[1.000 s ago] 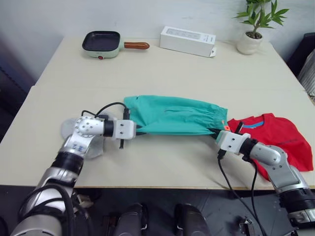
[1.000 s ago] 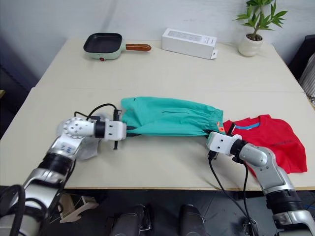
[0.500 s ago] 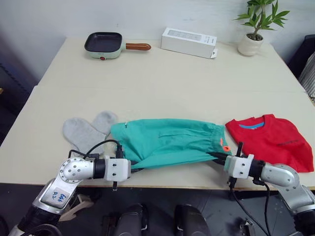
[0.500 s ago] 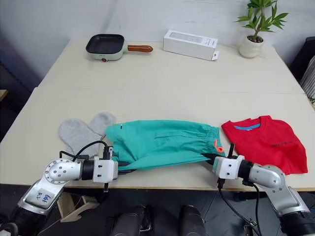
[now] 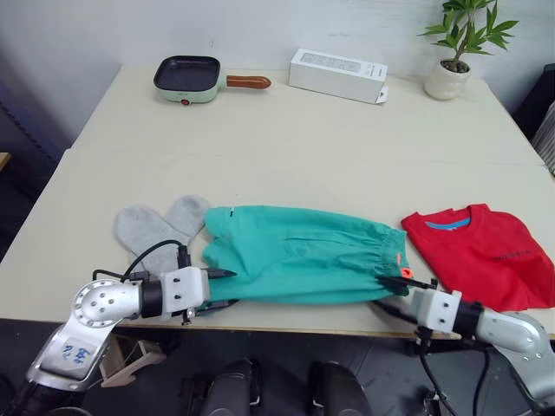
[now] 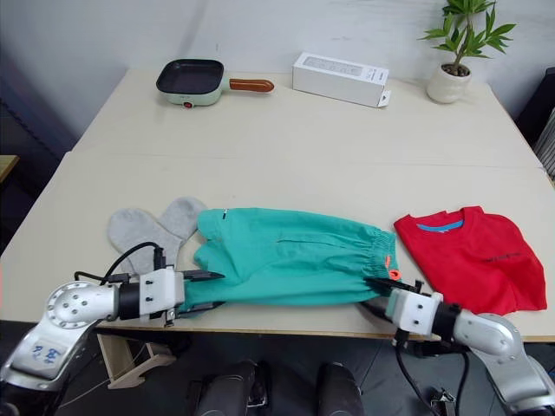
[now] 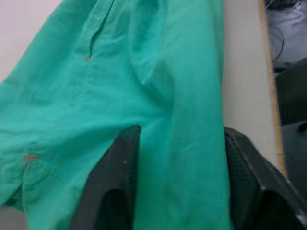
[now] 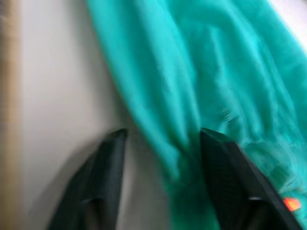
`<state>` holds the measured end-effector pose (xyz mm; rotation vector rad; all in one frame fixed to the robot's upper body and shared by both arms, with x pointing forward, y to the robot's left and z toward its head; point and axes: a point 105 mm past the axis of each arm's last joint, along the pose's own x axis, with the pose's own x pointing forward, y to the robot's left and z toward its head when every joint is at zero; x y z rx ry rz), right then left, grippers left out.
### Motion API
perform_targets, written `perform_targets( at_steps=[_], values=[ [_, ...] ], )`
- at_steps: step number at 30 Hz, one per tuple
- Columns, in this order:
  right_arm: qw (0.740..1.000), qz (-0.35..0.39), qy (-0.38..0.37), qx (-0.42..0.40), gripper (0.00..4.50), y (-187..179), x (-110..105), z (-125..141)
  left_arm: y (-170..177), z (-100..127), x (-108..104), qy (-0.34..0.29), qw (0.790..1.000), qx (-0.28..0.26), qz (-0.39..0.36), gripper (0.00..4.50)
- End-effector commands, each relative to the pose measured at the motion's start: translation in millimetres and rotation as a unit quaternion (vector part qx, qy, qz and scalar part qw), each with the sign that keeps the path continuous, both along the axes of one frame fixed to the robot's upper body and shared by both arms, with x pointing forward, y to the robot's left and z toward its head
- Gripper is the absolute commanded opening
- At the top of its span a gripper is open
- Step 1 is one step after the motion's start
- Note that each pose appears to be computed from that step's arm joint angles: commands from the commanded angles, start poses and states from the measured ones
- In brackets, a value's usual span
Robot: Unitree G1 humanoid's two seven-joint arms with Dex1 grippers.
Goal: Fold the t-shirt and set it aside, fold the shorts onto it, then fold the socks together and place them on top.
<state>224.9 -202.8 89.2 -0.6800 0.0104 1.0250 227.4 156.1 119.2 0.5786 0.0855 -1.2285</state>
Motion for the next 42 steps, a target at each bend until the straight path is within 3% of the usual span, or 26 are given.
perform_targets(
  at_steps=[1, 3, 6, 12, 14, 19, 24, 30, 34, 38, 42],
  values=[
    [0.993, -0.003, 0.056, 0.102, 2.8, -2, -12, 36, 14, 28, -17, 0.066, 0.996, -0.065, -0.015, 2.93],
    [0.983, -0.013, 0.097, 0.158, 2.8, -1, -17, 51, 22, 40, -17, 0.094, 0.991, -0.095, -0.01, 2.93],
    [0.965, -0.014, 0.108, 0.237, 2.15, 16, -8, 74, 24, 58, 2, 0.078, 0.989, -0.126, 0.0, 2.32],
    [0.952, -0.041, 0.072, 0.293, 0.03, 85, 33, 63, -25, 47, 64, -0.018, 0.994, -0.105, -0.005, 0.4],
    [0.952, -0.063, 0.043, 0.297, 0.0, 111, 48, 57, -49, 30, 76, -0.024, 0.996, -0.088, -0.011, 0.05],
    [0.948, -0.13, 0.023, 0.29, 0.0, 135, 64, 39, -81, -1, 91, -0.035, 0.997, -0.06, 0.025, 0.05],
    [0.939, -0.24, -0.026, 0.245, 0.0, 101, 82, 15, -80, -29, 92, -0.001, 0.995, -0.041, 0.093, 0.05],
    [0.923, -0.294, -0.059, 0.242, 0.0, 56, 90, 10, -73, -46, 86, 0.028, 0.993, -0.024, 0.111, 0.05],
    [0.913, -0.305, -0.076, 0.26, 0.0, 23, 91, 11, -63, -51, 89, 0.03, 0.991, -0.025, 0.124, 0.05],
    [0.875, -0.359, -0.073, 0.315, 0.0, -14, 96, 15, -55, -49, 92, 0.02, 0.99, -0.046, 0.135, 0.05],
    [0.868, -0.309, -0.065, 0.383, 0.0, -9, 87, 47, -52, -29, 91, -0.009, 0.987, -0.101, 0.128, 0.05]
  ],
)
